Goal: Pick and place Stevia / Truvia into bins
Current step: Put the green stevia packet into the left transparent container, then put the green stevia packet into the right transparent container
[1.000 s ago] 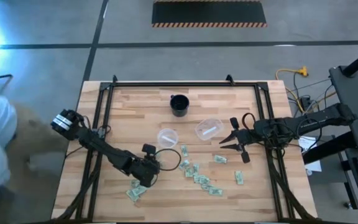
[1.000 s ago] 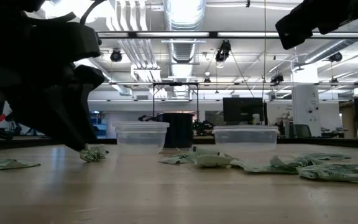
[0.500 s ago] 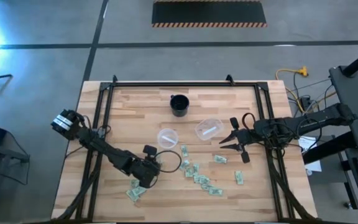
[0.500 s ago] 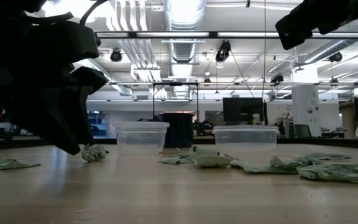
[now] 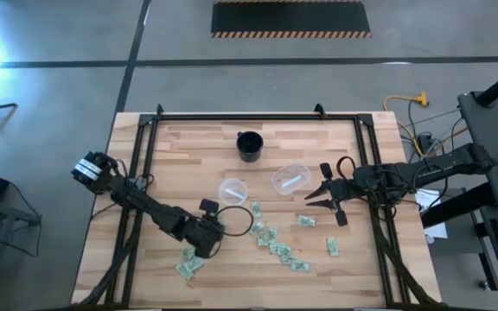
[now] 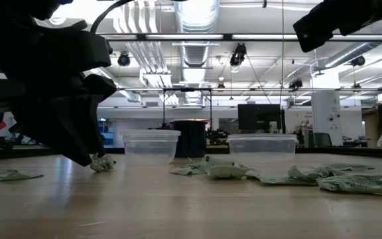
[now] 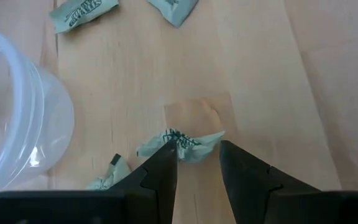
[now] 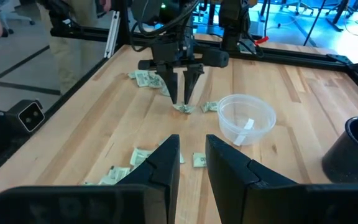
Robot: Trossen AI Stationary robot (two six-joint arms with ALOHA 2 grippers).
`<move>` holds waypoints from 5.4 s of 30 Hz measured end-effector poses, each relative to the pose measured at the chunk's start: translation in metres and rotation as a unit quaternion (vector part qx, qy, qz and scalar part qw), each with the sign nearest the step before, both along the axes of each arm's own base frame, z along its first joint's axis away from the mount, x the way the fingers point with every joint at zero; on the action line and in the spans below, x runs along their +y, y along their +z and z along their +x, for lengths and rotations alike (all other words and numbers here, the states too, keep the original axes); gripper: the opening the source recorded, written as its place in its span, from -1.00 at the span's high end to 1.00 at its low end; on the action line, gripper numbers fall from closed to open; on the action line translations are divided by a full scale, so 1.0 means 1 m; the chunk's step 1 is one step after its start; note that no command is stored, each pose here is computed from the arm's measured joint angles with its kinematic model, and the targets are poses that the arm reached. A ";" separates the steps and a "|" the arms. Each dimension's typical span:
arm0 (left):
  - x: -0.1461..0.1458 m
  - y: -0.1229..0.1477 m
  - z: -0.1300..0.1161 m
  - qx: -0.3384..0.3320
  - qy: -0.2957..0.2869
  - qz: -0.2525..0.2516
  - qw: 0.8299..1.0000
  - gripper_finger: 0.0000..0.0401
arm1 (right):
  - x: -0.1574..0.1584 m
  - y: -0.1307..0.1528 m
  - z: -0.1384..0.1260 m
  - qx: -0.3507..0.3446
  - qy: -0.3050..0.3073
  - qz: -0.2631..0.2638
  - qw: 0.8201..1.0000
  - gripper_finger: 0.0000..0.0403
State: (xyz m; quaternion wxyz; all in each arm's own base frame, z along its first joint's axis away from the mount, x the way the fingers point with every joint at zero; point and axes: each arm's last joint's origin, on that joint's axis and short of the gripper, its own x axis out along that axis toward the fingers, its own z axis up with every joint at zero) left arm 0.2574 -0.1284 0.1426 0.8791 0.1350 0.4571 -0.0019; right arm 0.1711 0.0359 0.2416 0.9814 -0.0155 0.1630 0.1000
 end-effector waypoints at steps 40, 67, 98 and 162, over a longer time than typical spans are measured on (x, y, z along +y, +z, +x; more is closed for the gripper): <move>-0.001 0.008 0.013 -0.018 -0.016 0.011 1.000 0.99 | 0.000 -0.004 0.000 0.007 -0.004 0.010 1.000 0.66; 0.097 0.064 0.032 -0.084 0.047 0.124 0.988 1.00 | 0.000 -0.009 -0.001 0.017 -0.012 0.033 0.999 0.66; 0.082 0.080 0.016 -0.095 0.024 0.054 0.994 0.43 | 0.021 -0.047 0.006 0.147 -0.021 0.081 0.986 0.66; 0.051 0.095 -0.011 -0.162 0.044 0.088 0.982 0.43 | 0.048 -0.119 0.034 0.404 -0.175 0.010 0.898 0.67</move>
